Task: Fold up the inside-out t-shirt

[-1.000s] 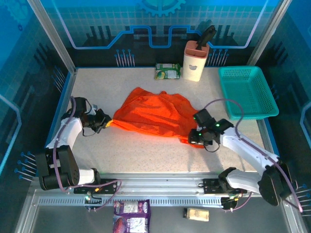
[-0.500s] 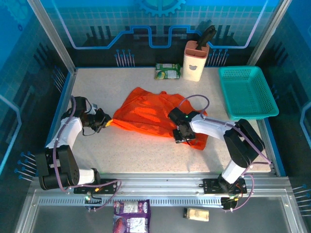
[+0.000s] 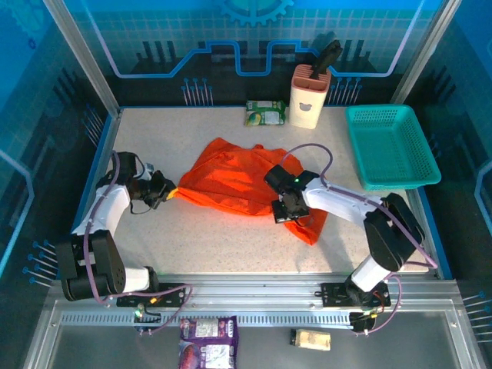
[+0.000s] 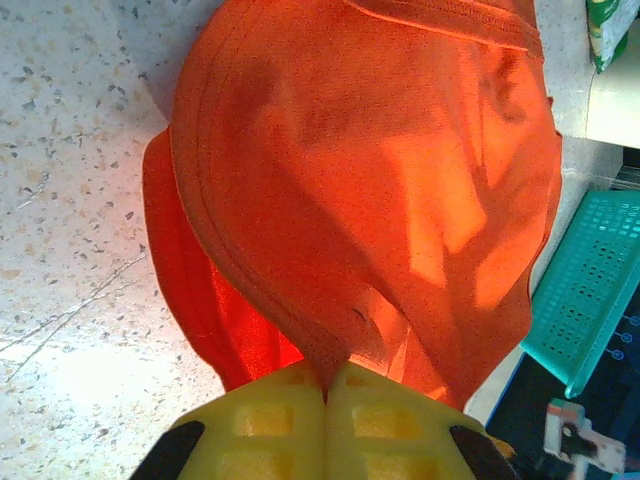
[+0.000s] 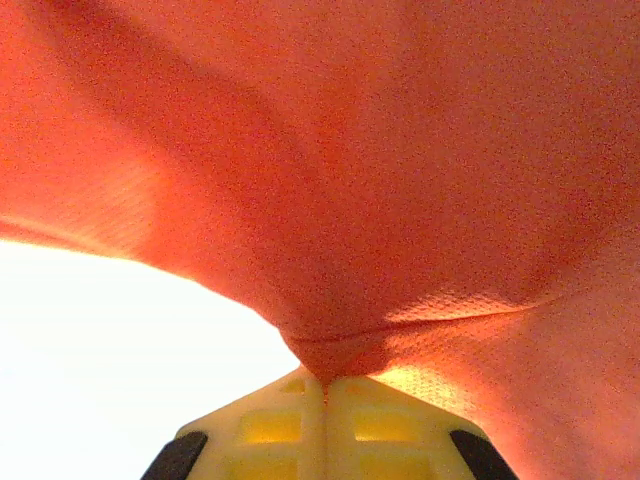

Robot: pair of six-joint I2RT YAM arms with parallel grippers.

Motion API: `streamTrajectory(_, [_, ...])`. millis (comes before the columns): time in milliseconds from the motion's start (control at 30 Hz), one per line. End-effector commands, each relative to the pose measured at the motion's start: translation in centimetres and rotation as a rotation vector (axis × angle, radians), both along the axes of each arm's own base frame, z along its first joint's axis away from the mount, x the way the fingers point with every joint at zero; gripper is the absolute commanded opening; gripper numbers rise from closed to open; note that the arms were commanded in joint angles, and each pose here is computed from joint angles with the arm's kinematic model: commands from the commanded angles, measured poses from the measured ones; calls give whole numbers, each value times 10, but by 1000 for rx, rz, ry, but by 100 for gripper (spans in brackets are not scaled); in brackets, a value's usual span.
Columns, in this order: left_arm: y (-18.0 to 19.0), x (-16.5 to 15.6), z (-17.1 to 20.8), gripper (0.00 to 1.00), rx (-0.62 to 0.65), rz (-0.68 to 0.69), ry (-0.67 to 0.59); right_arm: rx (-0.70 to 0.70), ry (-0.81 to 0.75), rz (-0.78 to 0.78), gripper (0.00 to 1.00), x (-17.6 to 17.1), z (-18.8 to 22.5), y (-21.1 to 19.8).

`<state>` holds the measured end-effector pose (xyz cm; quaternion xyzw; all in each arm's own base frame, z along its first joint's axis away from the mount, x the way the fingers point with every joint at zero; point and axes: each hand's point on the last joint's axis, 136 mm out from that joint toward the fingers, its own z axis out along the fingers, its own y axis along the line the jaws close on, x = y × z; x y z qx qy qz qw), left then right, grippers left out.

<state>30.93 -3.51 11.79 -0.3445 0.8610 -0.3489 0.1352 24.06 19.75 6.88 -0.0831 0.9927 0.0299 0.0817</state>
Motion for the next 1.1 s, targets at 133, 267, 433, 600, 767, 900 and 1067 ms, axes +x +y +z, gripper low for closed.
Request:
streamTrajectory(133, [0,1,9,0,25,-28,-15,247,209,84,0,-48,25,46])
streamTrajectory(267, [-1,1,9,0,26,-33,-14,504,315,137,26,-62,37,88])
streamTrajectory(433, [1,1,12,0,36,-34,-19,217,243,80,32,-50,16,42])
streamTrajectory(600, [1,1,11,0,41,-35,-15,96,244,95,23,-53,-6,26])
streamTrajectory(767, [2,0,9,0,49,-37,-10,256,297,191,16,-74,-9,66])
streamTrajectory(900, [4,0,4,0,62,-37,1,172,298,208,21,-80,-24,68])
streamTrajectory(1067, [6,-1,-3,0,77,-39,15,-98,192,209,27,-62,-36,42])
